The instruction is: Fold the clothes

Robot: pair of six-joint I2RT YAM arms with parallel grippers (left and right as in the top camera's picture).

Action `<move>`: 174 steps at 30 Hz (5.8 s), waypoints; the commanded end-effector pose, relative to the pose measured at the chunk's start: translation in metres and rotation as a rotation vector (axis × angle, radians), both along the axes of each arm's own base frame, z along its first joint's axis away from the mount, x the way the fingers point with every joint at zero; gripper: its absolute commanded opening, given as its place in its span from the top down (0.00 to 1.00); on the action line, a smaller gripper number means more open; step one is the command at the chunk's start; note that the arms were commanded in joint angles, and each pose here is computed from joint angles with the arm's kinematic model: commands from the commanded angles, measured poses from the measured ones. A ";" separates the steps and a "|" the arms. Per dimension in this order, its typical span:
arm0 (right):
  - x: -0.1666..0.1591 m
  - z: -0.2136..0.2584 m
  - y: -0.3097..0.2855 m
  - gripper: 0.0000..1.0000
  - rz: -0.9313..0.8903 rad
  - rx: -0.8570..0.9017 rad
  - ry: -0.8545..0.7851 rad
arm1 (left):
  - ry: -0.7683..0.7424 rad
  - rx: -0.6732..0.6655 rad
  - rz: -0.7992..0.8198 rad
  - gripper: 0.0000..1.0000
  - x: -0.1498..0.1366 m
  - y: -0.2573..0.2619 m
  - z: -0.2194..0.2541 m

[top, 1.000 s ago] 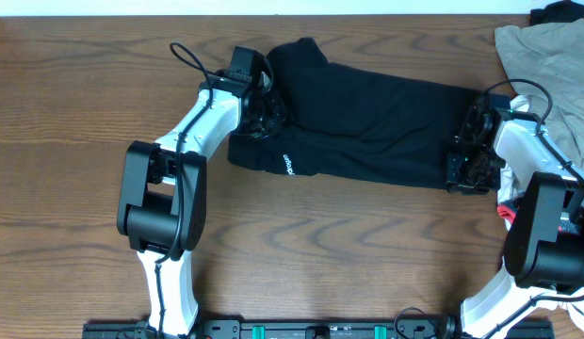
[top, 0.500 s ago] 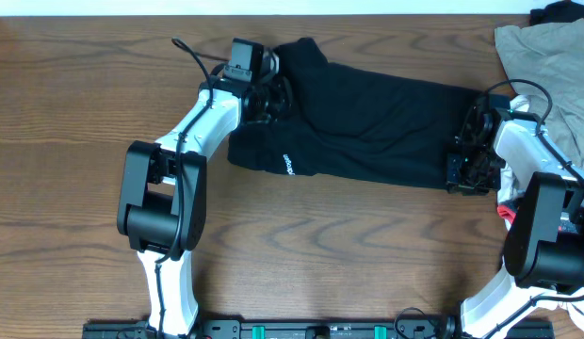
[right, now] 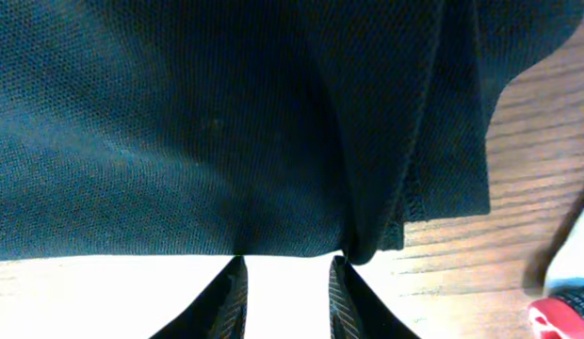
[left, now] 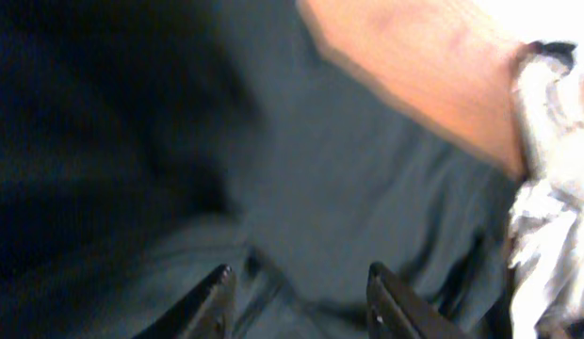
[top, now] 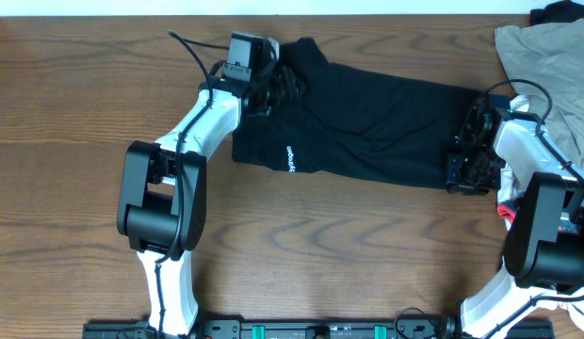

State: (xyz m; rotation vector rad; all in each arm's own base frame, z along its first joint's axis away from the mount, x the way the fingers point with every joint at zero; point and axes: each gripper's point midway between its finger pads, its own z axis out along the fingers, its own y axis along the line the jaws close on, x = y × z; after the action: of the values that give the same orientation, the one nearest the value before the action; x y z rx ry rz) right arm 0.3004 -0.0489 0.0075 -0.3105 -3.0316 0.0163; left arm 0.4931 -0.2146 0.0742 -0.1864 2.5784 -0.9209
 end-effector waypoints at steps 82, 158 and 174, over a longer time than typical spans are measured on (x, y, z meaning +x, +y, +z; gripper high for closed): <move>0.090 0.020 0.187 0.31 1.288 0.140 -0.273 | 0.490 0.733 0.009 0.71 -0.128 0.160 -0.080; 0.025 -0.007 0.048 0.63 0.279 -0.107 0.037 | 0.492 0.735 0.008 0.70 -0.129 0.160 -0.080; 0.009 -0.015 0.040 0.64 0.234 -0.104 0.078 | 0.534 0.744 -0.006 0.70 -0.139 0.162 -0.079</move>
State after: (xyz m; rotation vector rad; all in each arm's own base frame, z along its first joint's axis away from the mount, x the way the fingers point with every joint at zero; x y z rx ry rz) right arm 0.3184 -0.0015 -0.0022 0.0940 -3.0085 0.1704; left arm 0.3623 -0.0585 -0.0008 -0.2183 3.1773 0.1340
